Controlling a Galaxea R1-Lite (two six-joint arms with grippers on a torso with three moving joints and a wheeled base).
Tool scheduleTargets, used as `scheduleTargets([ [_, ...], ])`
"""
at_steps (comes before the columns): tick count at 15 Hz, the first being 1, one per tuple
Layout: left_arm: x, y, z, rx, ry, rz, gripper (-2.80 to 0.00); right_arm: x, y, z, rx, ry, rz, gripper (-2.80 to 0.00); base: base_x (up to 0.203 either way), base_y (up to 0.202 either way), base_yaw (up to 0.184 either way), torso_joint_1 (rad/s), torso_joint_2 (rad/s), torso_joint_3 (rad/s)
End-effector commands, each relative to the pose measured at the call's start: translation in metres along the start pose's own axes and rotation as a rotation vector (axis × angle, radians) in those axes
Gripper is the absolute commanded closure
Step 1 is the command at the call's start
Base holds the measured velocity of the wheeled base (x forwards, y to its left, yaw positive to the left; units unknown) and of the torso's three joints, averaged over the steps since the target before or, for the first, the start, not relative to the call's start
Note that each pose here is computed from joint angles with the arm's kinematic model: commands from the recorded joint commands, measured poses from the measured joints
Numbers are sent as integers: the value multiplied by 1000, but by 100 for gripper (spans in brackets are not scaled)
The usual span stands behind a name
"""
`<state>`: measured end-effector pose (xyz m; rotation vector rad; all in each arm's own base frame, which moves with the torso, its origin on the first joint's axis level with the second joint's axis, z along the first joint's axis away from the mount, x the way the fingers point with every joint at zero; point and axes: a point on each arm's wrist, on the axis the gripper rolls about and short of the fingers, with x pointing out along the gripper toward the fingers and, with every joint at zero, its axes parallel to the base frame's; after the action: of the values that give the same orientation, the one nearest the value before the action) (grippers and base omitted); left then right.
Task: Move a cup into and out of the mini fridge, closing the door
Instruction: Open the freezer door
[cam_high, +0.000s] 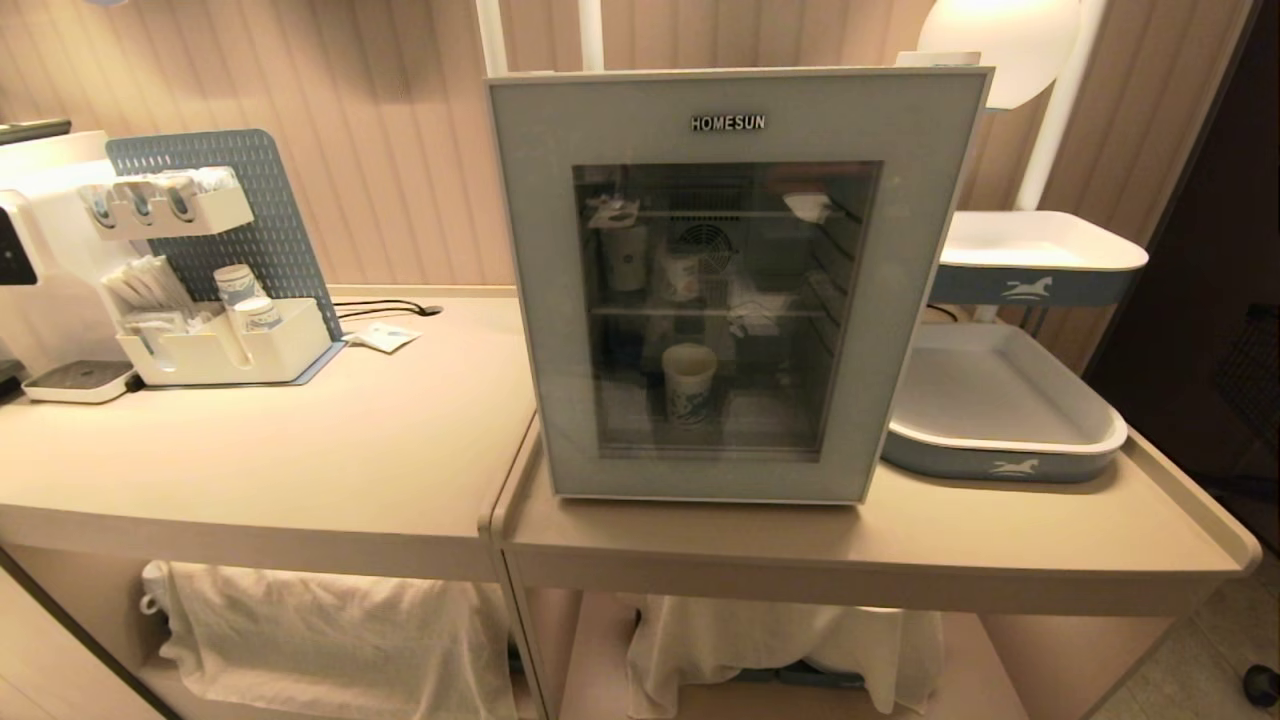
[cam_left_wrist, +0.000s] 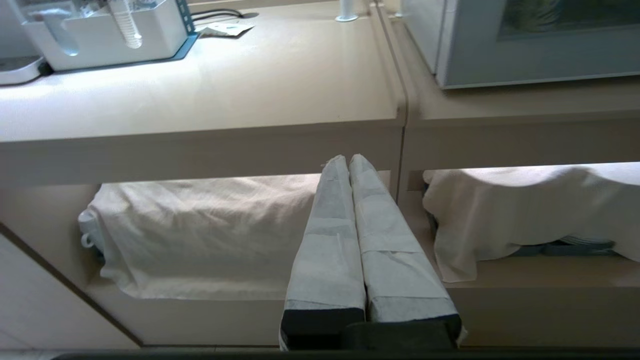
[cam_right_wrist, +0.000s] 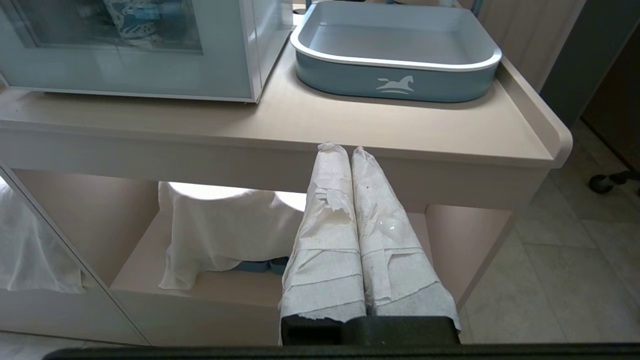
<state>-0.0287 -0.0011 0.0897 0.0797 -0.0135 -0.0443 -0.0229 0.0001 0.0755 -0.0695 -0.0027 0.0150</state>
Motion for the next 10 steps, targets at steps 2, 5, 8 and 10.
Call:
scheduleTargets([
  [2,-16,1,38,0,8,-40,0,0,0,0,0,1,0,0,0,0,0,0,0,0],
  [5,-35,3,81,-81,131,-117,0,0,0,0,0,0,0,0,0,0,0,0,0,0],
  [8,-13,7,133,-218,253,-182,0,0,0,0,0,-1,0,0,0,0,0,0,0,0],
  [10,16,11,175,-287,294,-194,0,0,0,0,0,-2,0,0,0,0,0,0,0,0],
])
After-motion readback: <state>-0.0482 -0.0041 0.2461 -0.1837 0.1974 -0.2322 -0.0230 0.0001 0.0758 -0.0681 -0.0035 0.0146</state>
